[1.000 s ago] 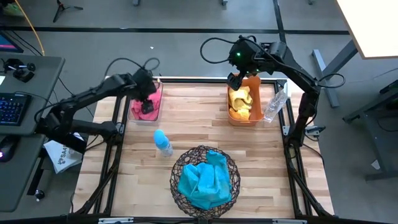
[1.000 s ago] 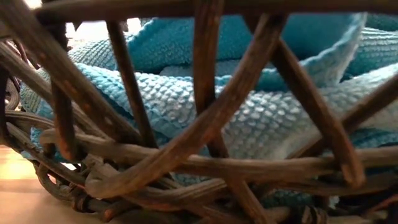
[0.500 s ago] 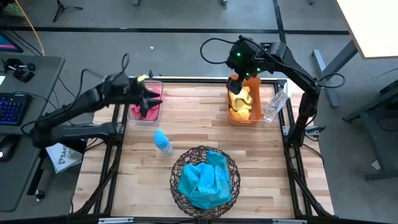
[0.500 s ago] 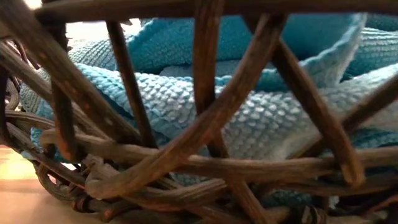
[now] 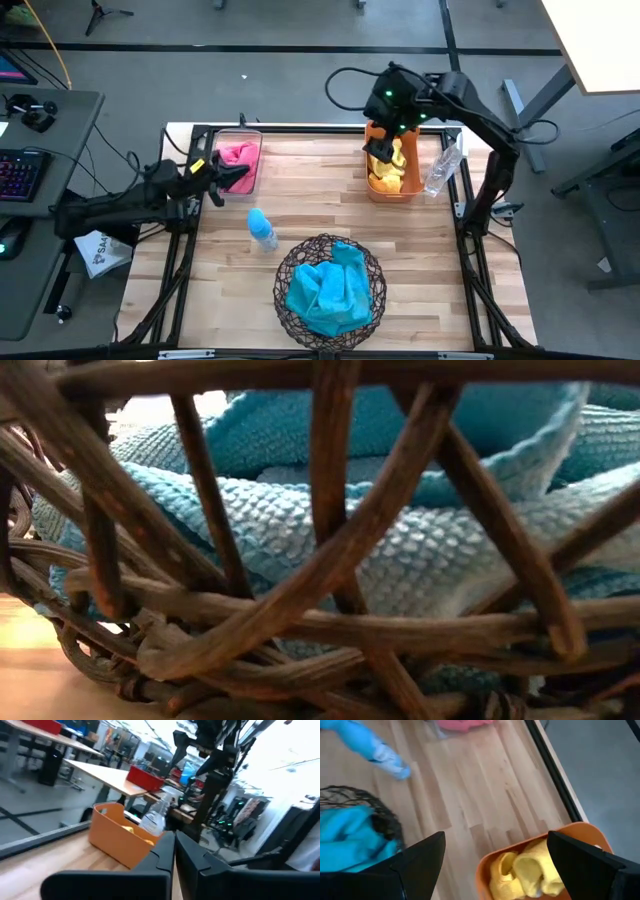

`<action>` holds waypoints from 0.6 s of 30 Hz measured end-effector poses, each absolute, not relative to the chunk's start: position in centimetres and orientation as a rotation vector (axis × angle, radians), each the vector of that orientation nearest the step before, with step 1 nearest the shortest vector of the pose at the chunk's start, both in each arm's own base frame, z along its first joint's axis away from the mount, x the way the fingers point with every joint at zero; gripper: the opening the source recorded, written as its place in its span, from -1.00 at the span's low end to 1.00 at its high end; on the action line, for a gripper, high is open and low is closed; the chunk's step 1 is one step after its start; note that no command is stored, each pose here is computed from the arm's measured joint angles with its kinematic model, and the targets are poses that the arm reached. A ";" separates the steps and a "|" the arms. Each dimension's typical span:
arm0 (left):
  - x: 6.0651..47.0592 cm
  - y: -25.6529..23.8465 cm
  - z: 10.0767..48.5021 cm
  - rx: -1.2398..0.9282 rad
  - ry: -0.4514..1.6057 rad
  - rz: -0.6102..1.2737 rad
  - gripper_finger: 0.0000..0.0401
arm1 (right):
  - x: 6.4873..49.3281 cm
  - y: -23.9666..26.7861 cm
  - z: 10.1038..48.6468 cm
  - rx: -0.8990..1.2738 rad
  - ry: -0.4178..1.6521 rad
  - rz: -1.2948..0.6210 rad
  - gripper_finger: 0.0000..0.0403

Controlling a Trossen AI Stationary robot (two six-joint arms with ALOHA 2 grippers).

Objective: Sort microfiber towel by color & place in baskets
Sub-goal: Return to Home Position

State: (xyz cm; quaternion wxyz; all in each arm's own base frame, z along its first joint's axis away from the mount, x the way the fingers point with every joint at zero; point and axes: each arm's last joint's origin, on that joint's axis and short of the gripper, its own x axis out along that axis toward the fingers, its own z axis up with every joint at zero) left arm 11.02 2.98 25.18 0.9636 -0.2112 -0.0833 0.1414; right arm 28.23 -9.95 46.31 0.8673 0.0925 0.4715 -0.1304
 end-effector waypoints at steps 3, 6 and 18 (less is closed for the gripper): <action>10.7 2.9 23.5 -0.458 -0.217 0.264 -1.00 | 27.1 -9.0 47.4 0.205 0.947 -0.266 0.72; 10.5 2.9 22.3 -0.492 -0.283 0.255 -1.00 | 25.3 -8.0 48.7 0.226 0.893 -0.278 0.72; 10.6 2.0 21.2 -0.584 -0.374 0.186 -1.00 | 19.0 -6.3 52.2 0.298 0.701 -0.477 0.72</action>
